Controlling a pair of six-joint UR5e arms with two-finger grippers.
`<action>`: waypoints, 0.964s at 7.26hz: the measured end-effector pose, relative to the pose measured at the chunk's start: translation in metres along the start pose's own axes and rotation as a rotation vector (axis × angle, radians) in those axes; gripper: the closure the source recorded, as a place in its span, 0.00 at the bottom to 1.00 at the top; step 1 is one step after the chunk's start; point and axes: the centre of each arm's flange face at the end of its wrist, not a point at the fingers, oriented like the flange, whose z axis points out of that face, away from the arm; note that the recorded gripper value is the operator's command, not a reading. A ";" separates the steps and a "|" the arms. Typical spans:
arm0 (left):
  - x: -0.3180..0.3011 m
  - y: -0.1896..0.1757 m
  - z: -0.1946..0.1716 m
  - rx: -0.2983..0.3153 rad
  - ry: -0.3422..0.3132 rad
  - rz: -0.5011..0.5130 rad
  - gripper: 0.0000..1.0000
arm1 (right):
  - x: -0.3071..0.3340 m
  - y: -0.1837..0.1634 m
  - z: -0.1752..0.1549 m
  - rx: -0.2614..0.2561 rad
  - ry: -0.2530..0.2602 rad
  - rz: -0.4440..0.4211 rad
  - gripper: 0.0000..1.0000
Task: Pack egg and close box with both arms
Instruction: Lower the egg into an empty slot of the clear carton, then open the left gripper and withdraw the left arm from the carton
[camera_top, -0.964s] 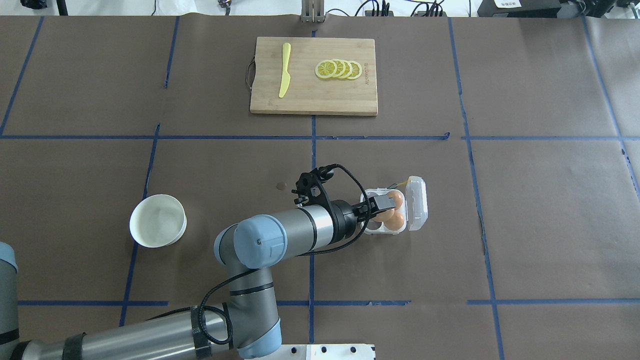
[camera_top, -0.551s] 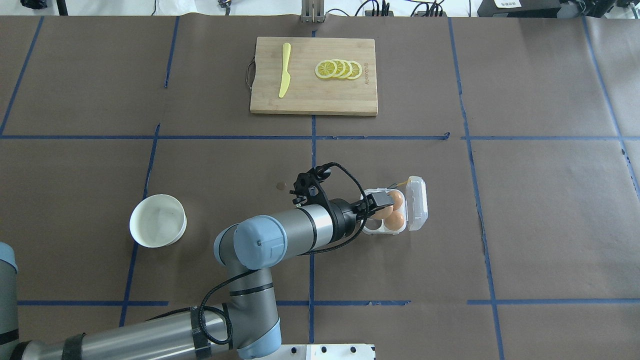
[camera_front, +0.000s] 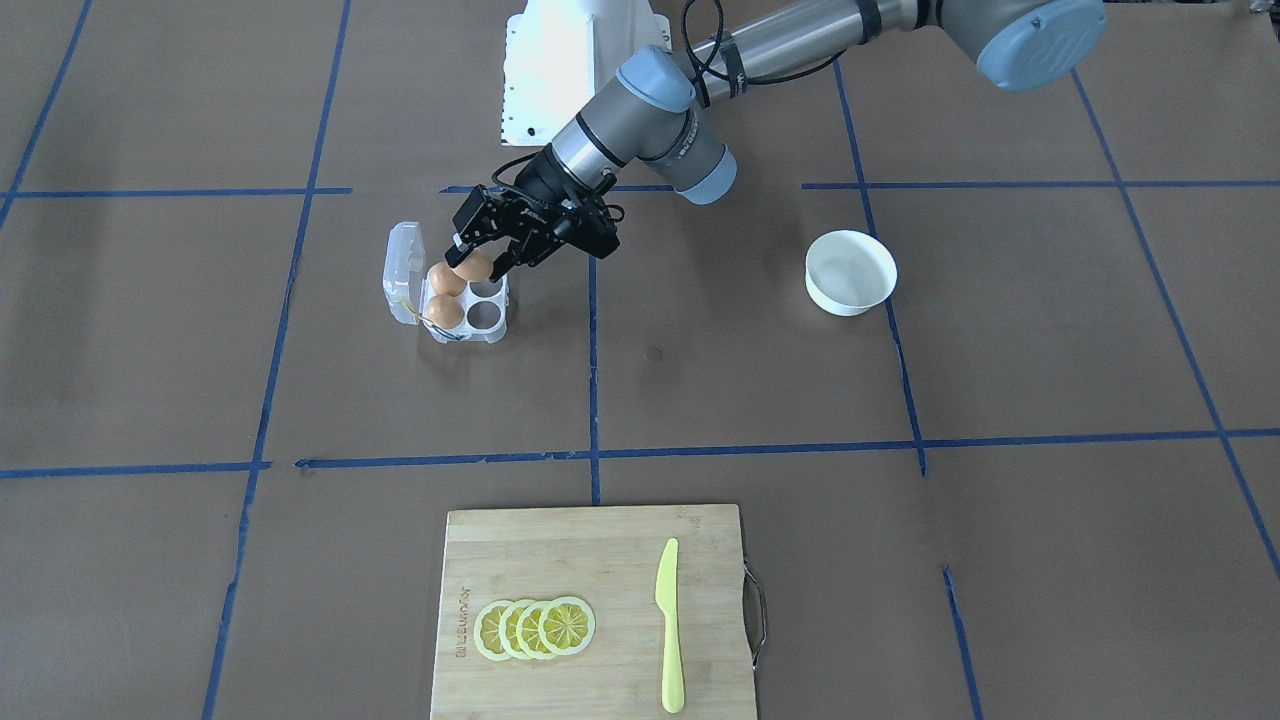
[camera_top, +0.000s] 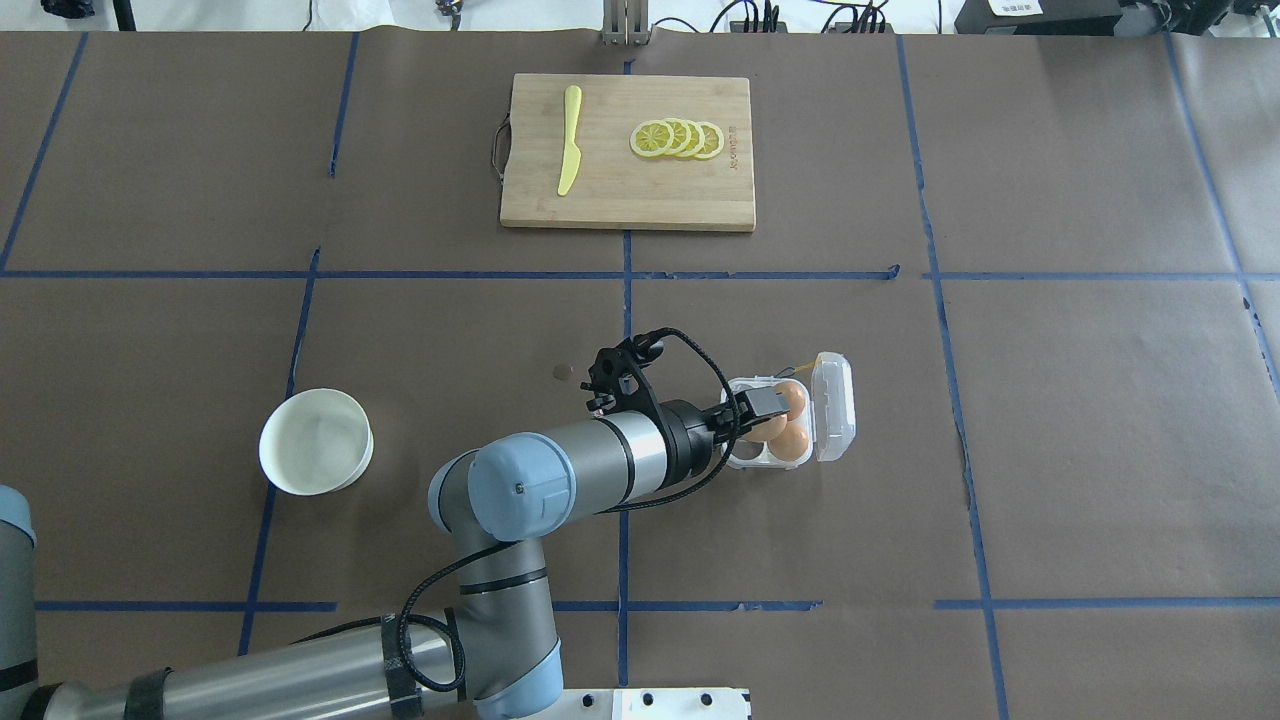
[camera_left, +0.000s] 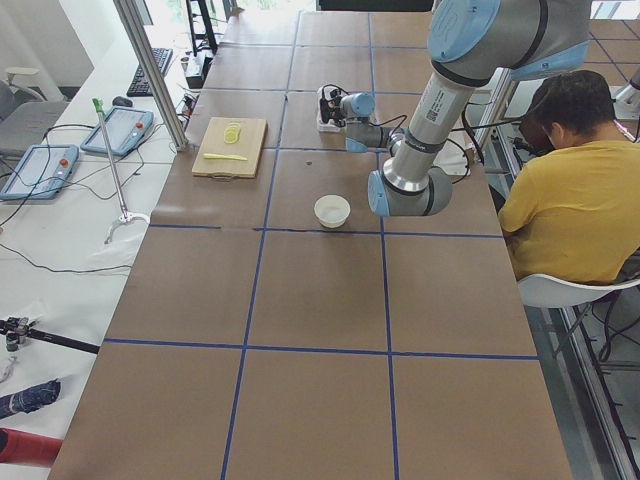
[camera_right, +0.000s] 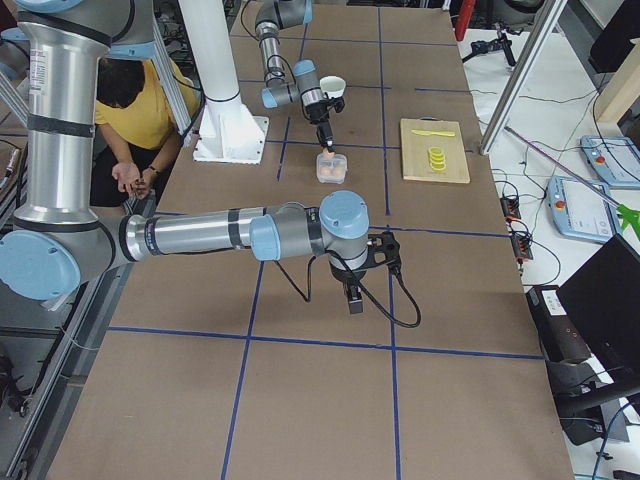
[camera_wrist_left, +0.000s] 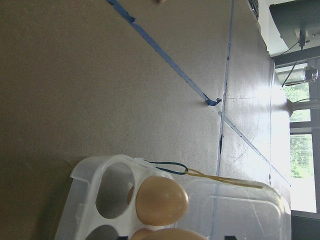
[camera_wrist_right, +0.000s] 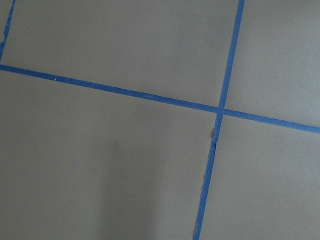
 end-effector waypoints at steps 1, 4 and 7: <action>0.000 0.000 0.000 -0.001 0.000 0.006 0.24 | 0.000 0.000 0.000 0.000 0.000 0.000 0.00; 0.000 0.000 -0.001 -0.002 0.001 0.021 0.20 | 0.000 -0.001 0.000 0.001 0.000 -0.001 0.00; 0.009 -0.002 -0.007 -0.005 0.020 0.062 0.01 | -0.001 -0.001 -0.001 0.002 0.000 -0.002 0.00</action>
